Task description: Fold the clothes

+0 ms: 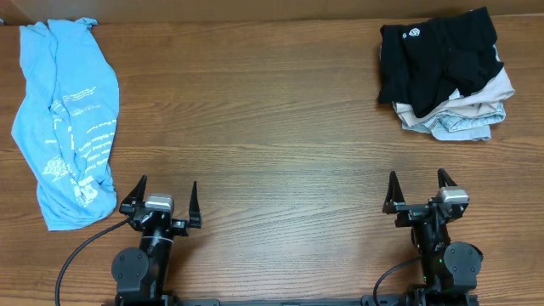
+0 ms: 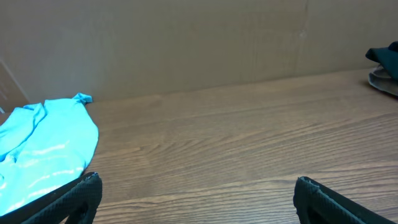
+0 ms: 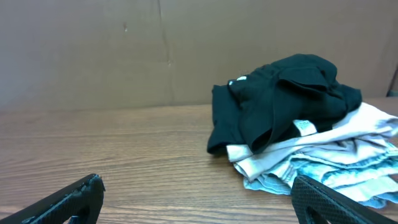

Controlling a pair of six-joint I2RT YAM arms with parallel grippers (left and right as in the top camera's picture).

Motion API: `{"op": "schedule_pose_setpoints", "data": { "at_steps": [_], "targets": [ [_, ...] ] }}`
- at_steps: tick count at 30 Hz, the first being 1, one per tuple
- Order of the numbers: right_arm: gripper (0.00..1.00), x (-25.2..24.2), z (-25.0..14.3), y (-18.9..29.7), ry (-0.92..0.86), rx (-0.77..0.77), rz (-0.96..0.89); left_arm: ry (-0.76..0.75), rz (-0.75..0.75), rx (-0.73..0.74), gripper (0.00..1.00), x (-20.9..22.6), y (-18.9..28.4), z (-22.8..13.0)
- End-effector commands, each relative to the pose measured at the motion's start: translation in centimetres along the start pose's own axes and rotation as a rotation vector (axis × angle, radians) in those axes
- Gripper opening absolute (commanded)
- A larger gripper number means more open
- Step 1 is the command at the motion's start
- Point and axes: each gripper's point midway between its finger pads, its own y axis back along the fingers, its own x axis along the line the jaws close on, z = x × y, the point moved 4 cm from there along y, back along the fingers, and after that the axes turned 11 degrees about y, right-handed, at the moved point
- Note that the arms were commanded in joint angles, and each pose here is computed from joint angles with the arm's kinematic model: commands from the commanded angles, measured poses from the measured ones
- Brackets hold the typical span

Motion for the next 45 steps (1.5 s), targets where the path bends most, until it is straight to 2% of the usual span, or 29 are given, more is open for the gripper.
{"op": "schedule_pose_setpoints", "data": {
  "at_steps": [1,8,16,22,27,31,36,40,45],
  "targets": [
    [1.00,-0.3,-0.3,0.0,0.002,0.002,-0.026,0.009,0.003,-0.008,1.00,0.1,0.0,0.0],
    [1.00,-0.2,-0.3,0.0,-0.004,0.001,-0.020,0.009,0.004,-0.009,1.00,0.1,0.0,0.0],
    [1.00,0.7,3.3,0.3,0.014,-0.171,0.060,0.000,-0.014,-0.130,1.00,-0.3,0.3,2.7],
    [1.00,0.6,6.5,1.2,0.028,-0.245,0.070,0.126,-0.058,-0.187,1.00,-1.2,1.5,6.7],
    [1.00,0.3,10.2,2.5,0.037,-0.303,0.063,0.120,-0.077,-0.222,1.00,-1.9,2.2,10.4],
    [1.00,0.1,12.6,3.1,0.036,-0.283,0.066,0.122,-0.077,-0.216,1.00,-2.3,1.9,14.0],
    [1.00,0.1,14.6,2.5,0.023,-0.182,0.104,0.143,-0.051,-0.089,1.00,-2.5,0.4,18.1],
    [1.00,0.3,16.3,0.5,-0.001,-0.038,0.164,0.181,0.013,0.154,1.00,-2.2,-2.6,20.7],
    [1.00,0.4,16.4,-2.5,-0.042,0.171,0.221,0.130,0.042,0.409,1.00,-1.6,-6.7,21.3]
  ]
}}
